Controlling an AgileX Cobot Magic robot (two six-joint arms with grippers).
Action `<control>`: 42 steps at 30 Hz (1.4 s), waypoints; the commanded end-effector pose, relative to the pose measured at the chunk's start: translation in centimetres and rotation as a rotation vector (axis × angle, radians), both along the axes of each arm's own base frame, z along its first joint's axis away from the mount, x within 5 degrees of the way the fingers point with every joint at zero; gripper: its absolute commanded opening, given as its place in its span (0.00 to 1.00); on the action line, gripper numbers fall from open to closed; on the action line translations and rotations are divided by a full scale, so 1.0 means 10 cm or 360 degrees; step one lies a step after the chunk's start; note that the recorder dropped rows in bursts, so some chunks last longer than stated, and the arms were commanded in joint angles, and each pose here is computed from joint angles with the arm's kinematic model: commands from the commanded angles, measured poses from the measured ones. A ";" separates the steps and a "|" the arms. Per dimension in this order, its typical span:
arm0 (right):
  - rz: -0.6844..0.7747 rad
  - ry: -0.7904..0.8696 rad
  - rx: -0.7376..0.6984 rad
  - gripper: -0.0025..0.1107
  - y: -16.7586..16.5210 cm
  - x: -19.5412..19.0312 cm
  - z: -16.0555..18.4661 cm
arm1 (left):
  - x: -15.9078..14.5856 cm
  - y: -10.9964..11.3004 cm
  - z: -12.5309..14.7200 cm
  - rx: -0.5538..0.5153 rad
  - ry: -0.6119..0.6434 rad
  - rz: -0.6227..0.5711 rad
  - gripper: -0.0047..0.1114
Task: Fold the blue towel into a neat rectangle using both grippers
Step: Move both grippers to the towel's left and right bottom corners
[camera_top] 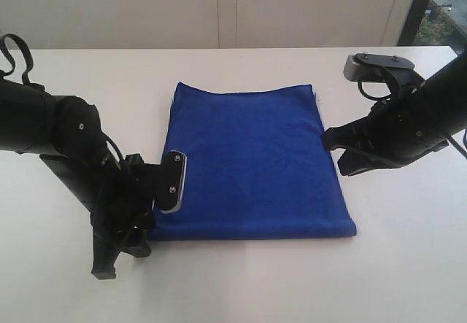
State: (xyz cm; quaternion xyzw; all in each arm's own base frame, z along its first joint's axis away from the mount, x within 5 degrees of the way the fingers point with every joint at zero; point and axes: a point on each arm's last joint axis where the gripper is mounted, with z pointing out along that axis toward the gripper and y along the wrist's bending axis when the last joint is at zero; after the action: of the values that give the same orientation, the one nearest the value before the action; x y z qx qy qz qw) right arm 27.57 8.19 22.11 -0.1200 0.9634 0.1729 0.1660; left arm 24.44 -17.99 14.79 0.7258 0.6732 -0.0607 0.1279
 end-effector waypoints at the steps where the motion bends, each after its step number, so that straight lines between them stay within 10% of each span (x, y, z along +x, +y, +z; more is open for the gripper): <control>1: 0.0021 -0.0026 -0.0016 0.02 -0.01 -0.01 0.01 | -0.02 -0.01 -0.02 -0.0012 0.0029 0.0021 0.47; 5: 0.0023 -0.0020 -0.0015 0.02 -0.01 -0.02 0.01 | -0.02 0.00 -0.03 -0.0004 0.0039 0.0017 0.43; 12: 0.0072 -0.0011 -0.0026 0.02 -0.01 -0.03 0.01 | -0.04 0.00 -0.04 0.0005 0.0057 0.0015 0.04; 42: 0.0155 0.0026 -0.0039 0.02 0.00 -0.07 0.00 | -0.19 0.19 0.25 0.0193 0.0118 0.0065 0.04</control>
State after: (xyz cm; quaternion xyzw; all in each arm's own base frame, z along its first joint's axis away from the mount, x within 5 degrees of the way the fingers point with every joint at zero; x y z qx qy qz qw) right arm 27.34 8.18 22.04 -0.1476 0.9616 0.1694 0.1573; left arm 23.30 -16.65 17.23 0.7214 0.6847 -0.0411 0.0953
